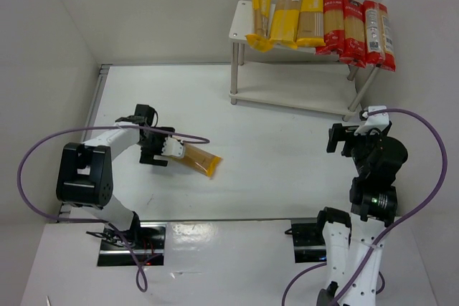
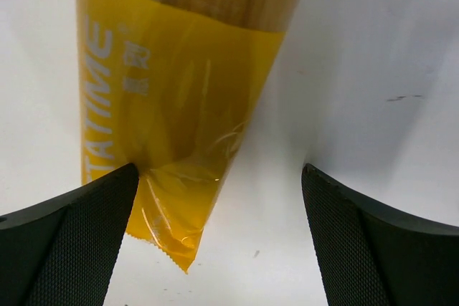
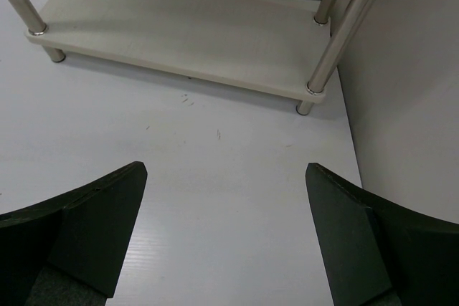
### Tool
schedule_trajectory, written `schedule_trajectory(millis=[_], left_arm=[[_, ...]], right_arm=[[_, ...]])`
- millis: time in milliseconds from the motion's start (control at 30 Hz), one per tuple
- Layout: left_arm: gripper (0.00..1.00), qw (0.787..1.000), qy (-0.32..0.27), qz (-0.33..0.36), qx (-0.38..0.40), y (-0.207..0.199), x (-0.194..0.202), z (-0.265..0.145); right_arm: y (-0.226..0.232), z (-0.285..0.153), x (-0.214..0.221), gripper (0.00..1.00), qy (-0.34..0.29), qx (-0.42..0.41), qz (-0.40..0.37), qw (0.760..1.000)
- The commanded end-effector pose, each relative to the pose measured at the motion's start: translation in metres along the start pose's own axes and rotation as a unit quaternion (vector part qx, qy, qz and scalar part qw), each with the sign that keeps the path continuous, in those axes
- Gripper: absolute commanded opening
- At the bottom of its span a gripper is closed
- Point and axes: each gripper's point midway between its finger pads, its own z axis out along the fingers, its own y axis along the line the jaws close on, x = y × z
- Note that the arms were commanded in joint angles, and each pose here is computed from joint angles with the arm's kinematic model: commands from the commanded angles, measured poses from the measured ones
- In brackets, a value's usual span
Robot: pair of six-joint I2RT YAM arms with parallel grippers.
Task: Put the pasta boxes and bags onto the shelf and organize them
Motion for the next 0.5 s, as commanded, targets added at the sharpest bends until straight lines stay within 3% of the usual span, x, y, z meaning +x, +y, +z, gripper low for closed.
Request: schedule_trajectory(millis=[0, 233, 467], left_arm=[[1.0, 0.999, -0.013, 0.021, -0.022, 0.023, 0.0, 0.0], [1.0, 0.998, -0.016, 0.04, -0.051, 0.036, 0.0, -0.018], [1.0, 0.999, -0.012, 0.037, -0.023, 0.034, 0.011, 0.004]], right_arm=[[-0.003, 0.002, -0.001, 1.0, 0.0, 0.004, -0.003, 1.0], [-0.008, 0.003, 0.001, 1.0, 0.006, 0.012, 0.0, 1.0], [-0.012, 0.003, 0.002, 1.0, 0.006, 0.021, 0.002, 1.0]])
